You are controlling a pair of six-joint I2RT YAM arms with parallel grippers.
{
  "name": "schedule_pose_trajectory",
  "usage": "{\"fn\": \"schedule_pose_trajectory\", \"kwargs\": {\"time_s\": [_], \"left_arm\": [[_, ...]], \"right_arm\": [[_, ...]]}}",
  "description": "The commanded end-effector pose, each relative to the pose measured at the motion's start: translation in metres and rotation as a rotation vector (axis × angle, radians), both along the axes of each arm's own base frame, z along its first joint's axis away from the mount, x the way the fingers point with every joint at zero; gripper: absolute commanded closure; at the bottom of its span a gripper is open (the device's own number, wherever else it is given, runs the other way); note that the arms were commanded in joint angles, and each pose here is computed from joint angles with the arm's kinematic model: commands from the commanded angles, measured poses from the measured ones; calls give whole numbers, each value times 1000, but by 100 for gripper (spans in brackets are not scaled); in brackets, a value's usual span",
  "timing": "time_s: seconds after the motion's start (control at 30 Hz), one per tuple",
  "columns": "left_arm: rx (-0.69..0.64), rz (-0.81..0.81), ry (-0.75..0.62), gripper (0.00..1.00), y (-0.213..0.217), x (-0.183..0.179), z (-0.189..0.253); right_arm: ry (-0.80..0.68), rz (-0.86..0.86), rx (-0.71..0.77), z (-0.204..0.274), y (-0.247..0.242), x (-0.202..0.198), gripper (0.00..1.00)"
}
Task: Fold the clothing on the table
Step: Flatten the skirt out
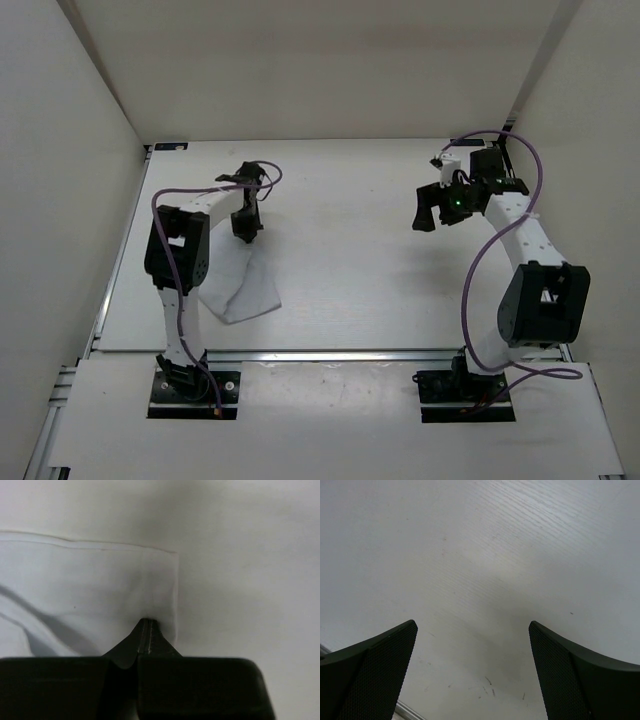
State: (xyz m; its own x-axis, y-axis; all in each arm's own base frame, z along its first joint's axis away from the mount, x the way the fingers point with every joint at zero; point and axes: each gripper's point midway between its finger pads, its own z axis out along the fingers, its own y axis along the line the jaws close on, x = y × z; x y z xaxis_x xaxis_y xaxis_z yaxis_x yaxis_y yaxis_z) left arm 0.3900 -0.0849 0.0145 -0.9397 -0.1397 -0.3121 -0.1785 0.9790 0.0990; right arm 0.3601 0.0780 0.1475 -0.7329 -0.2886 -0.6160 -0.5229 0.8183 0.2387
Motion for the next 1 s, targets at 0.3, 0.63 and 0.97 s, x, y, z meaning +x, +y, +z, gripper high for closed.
{"fn": "schedule_pose_trajectory", "kwargs": {"time_s": [0.3,0.63,0.97], "left_arm": [[-598,15,-316,100,-191,177,104],[-521,-74,-441,2,-149,158,177],[-230,-13,-452,1,-32,44,195]], "right_arm": [[-95,27,-63,20,8,-46,1],[-15,76,188,32,43,-12,0],[125,151,426,26,132,70,9]]}}
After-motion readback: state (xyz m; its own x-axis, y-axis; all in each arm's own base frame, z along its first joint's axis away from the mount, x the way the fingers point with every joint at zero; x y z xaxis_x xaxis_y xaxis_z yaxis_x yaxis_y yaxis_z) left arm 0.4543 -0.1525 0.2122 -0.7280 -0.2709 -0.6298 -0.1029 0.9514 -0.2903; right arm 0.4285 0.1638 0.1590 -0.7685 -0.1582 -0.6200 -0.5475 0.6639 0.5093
